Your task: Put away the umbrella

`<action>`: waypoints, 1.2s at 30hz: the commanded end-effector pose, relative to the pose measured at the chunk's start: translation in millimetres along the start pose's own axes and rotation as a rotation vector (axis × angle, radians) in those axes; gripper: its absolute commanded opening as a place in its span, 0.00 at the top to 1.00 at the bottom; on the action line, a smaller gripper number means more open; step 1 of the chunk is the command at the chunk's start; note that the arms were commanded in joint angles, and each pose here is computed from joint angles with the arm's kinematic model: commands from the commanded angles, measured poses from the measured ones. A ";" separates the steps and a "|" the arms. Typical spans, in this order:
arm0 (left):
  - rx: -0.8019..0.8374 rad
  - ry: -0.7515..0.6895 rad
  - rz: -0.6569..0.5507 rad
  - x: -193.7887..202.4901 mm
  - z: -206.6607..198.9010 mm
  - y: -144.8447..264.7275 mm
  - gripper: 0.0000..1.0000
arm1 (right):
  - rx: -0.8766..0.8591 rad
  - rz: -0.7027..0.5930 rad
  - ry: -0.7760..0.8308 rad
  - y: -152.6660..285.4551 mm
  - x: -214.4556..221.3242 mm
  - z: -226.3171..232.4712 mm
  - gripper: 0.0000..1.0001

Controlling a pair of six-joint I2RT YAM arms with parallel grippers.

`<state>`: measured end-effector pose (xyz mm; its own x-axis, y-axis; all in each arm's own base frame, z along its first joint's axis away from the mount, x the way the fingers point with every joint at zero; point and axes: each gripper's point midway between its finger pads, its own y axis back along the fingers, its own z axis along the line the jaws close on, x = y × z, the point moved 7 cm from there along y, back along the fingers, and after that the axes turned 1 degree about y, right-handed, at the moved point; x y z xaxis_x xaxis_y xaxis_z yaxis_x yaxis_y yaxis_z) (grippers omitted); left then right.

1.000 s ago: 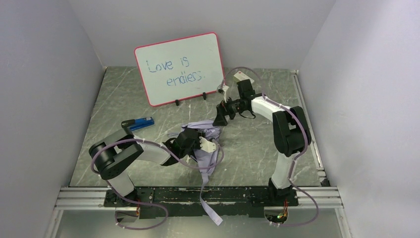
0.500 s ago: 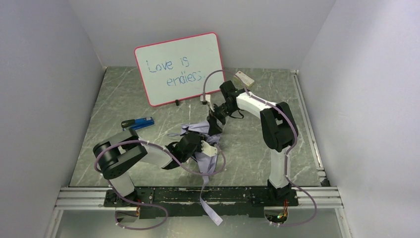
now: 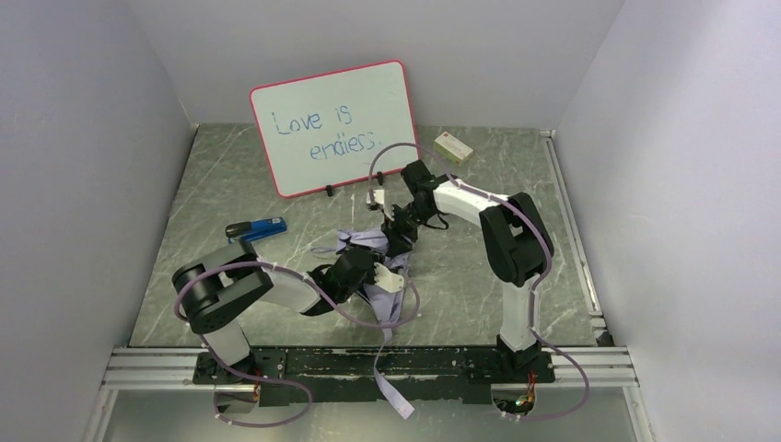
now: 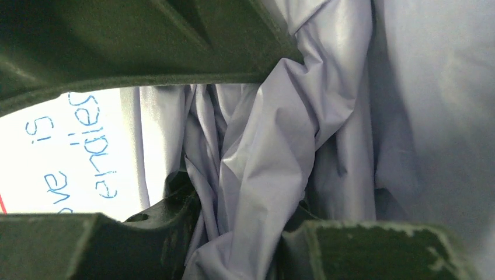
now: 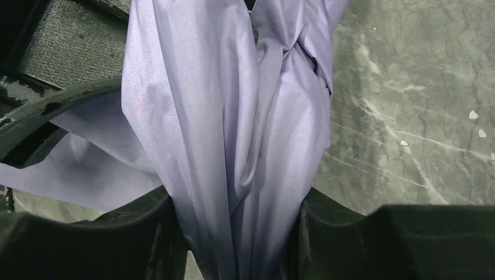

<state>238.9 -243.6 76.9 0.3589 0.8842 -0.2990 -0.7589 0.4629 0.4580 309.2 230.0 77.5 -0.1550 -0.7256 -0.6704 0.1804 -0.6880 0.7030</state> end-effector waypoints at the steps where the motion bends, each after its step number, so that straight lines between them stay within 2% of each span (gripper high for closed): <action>1: -0.020 0.082 -0.043 -9.7 10.1 8.1 0.76 | 0.076 0.131 0.002 -8.1 26.3 -3.7 0.58; 4: -0.069 0.145 -0.087 -18.9 29.4 17.9 0.57 | 0.118 0.131 0.007 -6.6 26.1 -6.7 0.66; 7: -0.107 0.226 -0.141 -28.1 49.6 32.1 0.45 | 0.157 0.134 0.014 -5.2 27.1 -8.5 0.73; 8: -0.108 0.263 -0.165 -31.0 55.4 38.9 0.38 | 0.170 0.139 0.012 -4.8 29.0 -8.9 0.75; 11: -0.107 0.397 -0.253 -38.0 70.2 63.9 0.31 | 0.220 0.156 0.025 -2.3 31.3 -11.9 0.83; 16: -0.114 0.683 -0.408 -40.8 86.7 114.8 0.27 | 0.333 0.145 0.068 5.5 31.3 -15.8 0.91; 20: -0.188 0.864 -0.420 -30.7 99.9 143.3 0.23 | 0.432 0.123 0.135 10.0 29.0 -14.3 0.94; 22: -0.243 0.960 -0.370 -23.8 110.9 149.3 0.21 | 0.494 0.129 0.175 12.3 29.4 -12.6 0.94; 27: -0.190 1.165 -0.204 4.5 138.7 125.9 0.22 | 0.647 0.162 0.307 10.9 29.6 0.2 0.92; 30: -0.190 1.260 -0.188 19.2 160.9 112.6 0.22 | 0.687 0.197 0.341 7.9 36.4 10.5 0.92; 33: -0.172 1.257 -0.207 25.1 179.3 101.4 0.19 | 0.729 0.214 0.396 4.5 41.2 21.7 0.91; 36: -0.063 1.202 -0.220 21.6 191.6 85.5 0.18 | 0.764 0.235 0.448 1.2 44.8 33.5 0.91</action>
<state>274.2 -154.6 254.7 -0.2006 0.1471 -0.9686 -0.8796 0.4083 0.2442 279.9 225.6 82.3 0.2478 -0.7664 -0.5926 -0.4482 -0.6330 0.6312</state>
